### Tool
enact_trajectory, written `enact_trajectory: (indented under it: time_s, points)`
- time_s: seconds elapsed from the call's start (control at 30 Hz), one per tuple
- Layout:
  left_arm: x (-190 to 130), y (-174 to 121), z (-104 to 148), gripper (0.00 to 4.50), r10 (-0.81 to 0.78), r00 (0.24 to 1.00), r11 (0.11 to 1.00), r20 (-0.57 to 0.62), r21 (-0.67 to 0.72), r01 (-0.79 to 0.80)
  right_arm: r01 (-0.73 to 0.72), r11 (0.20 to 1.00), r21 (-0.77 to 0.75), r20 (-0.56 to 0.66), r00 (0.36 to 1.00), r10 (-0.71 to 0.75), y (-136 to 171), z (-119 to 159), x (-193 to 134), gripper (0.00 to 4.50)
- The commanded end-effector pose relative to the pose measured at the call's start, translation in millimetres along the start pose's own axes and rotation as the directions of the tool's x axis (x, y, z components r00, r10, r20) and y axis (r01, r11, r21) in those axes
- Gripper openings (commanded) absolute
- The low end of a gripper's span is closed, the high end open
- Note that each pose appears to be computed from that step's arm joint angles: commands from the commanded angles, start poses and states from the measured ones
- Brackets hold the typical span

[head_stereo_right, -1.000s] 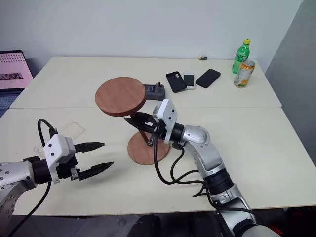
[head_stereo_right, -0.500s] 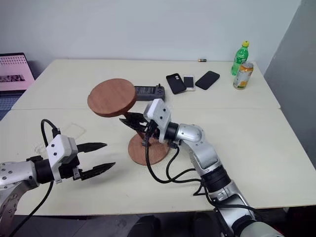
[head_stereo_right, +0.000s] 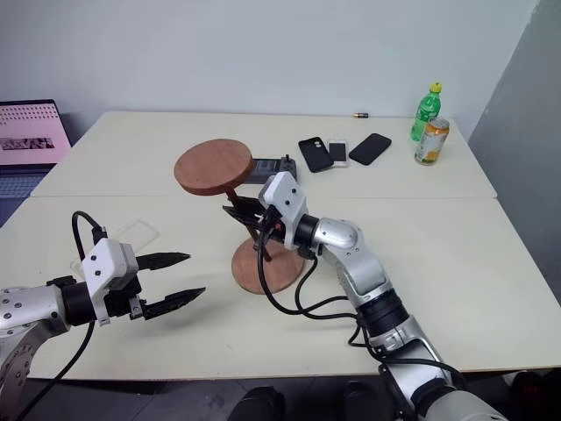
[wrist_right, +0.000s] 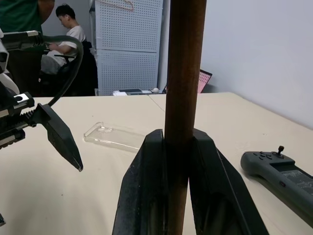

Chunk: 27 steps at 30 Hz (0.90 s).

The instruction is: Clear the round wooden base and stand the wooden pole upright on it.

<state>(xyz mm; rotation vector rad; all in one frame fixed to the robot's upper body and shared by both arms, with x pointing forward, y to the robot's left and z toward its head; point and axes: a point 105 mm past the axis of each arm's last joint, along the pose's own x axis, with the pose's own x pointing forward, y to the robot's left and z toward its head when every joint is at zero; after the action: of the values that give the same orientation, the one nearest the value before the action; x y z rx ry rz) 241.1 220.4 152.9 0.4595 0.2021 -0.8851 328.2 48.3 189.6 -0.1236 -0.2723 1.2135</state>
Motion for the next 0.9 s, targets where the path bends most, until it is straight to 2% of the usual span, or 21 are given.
enact_trajectory:
  time_s: [0.03, 0.5, 0.9]
  points:
    - [-0.7, 2.4, 7.6, 3.62, 0.013, 1.000, 1.000, 0.023, 0.025, -0.013, 0.077, 0.995, 0.064, -0.211, 0.976, -0.062, -12.0, -49.8, -26.8, 0.23]
    - [0.7, 2.4, 7.4, 3.62, 0.004, 1.000, 1.000, 0.013, 0.012, -0.004, 0.091, 0.993, 0.079, -0.327, 0.943, -0.061, -7.6, -70.8, -34.4, 0.23]
    - [2.0, 4.0, 7.3, 3.62, 0.005, 1.000, 1.000, 0.007, 0.007, -0.005, 0.038, 0.995, 0.091, -0.233, 0.972, -0.016, 1.6, -43.1, -25.2, 0.23]
